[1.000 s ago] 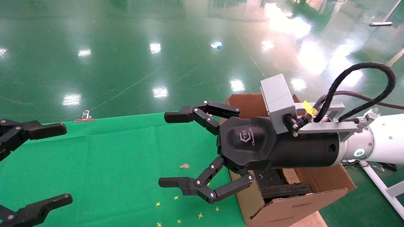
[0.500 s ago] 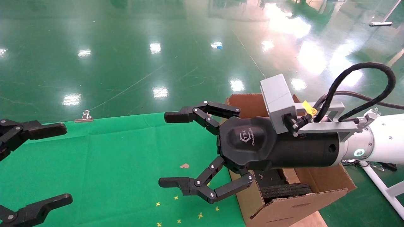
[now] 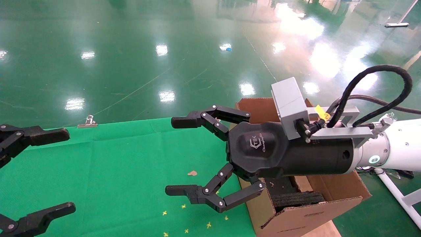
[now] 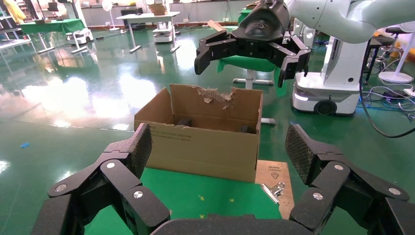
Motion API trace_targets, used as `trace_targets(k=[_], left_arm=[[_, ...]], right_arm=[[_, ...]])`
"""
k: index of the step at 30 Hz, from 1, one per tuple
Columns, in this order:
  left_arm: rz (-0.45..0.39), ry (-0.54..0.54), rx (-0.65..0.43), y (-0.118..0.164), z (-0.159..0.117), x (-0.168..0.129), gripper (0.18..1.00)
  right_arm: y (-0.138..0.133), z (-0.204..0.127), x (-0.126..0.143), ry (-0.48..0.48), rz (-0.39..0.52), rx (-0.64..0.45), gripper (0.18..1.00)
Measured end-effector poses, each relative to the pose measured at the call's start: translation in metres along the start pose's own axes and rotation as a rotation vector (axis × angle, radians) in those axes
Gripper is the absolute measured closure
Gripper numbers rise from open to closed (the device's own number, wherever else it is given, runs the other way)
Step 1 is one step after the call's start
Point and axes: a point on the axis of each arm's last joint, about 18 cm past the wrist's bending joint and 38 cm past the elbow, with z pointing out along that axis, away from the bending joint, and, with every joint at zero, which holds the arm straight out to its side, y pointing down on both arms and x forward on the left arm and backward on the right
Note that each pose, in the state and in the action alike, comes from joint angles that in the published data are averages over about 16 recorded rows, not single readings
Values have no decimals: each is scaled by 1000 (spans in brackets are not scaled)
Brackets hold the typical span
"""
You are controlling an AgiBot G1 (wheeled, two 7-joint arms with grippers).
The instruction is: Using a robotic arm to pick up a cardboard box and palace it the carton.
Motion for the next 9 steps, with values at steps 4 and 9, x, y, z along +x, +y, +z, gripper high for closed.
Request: trace_targets(k=[4, 9], left_arm=[[0, 0, 0, 0, 0, 0, 184], [0, 0, 0, 0, 0, 0, 184]], right_arm=[[0, 0, 0, 0, 0, 0, 178], [0, 0, 0, 0, 0, 0, 178]])
